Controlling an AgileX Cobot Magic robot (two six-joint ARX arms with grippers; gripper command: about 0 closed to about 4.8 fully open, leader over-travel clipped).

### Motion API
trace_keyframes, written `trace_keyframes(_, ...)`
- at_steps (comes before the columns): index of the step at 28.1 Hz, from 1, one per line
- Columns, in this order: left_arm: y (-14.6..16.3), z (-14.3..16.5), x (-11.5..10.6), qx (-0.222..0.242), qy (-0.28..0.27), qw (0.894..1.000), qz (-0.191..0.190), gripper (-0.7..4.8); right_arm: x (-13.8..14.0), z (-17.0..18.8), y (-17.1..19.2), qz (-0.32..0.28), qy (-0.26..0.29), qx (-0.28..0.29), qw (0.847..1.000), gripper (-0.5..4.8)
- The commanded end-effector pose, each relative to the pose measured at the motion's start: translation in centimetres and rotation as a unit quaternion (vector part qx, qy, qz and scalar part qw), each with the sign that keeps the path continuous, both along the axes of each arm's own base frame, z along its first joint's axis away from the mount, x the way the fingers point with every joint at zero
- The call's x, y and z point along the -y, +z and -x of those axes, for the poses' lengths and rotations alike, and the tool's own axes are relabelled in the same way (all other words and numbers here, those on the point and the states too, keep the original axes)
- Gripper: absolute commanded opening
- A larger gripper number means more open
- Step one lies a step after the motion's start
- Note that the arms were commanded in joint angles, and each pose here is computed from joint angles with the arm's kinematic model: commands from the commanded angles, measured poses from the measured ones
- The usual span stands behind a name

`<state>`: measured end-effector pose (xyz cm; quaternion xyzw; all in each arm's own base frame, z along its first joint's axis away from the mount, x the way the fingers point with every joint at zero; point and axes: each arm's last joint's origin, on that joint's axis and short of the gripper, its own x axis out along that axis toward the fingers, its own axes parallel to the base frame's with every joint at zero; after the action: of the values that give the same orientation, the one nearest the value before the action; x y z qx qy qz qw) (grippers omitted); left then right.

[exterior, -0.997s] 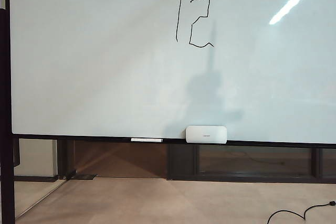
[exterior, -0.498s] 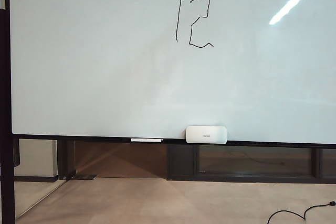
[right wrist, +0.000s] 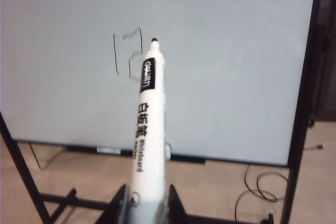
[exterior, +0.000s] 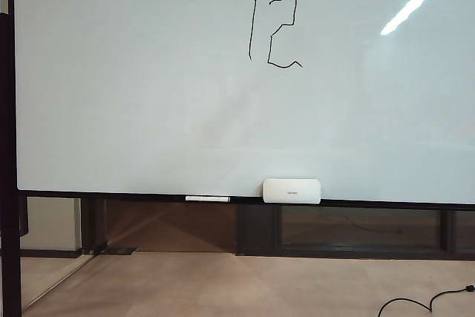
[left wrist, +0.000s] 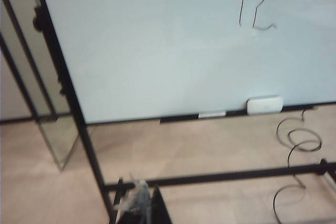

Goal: Reach to the right to find the marker pen, pick it up, and write the number 12 on the whiteboard.

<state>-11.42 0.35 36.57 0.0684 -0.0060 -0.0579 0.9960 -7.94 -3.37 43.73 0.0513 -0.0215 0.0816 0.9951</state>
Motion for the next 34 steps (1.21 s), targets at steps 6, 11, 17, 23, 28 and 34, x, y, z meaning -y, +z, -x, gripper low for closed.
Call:
trace_keyframes(6,-1.7,0.5,1.2,-0.04,-0.009,0.999,0.027,-0.05,0.5,1.8,-4.7,-0.009,0.011,0.015,1.0,-0.06)
trace_keyframes(11,-1.7,-0.8,1.8,-0.032,-0.016,0.999,0.036,-0.05,0.5,1.6,-7.6,-0.016,0.011,0.013,1.0,-0.06)
trace_keyframes(17,-2.0,-3.6,2.0,-0.018,-0.026,0.998,0.061,-0.05,-0.3,-0.4,-8.5,-0.003,0.02,-0.006,1.0,-0.06)
trace_keyframes(23,-2.7,-7.4,1.9,0.014,-0.043,0.996,0.083,-0.05,-1.5,-3.6,-9.5,-0.002,0.033,0.005,0.999,-0.06)
trace_keyframes(28,-4.1,-10.4,1.6,0.024,-0.053,0.993,0.099,-0.05,-2.7,-6.8,-11.1,-0.014,0.055,0.016,0.998,-0.06)
trace_keyframes(34,-6.5,-13.6,1.2,0.029,-0.075,0.992,0.098,-0.05,-4.0,-10.4,-13.7,-0.045,0.061,0.027,0.997,-0.06)
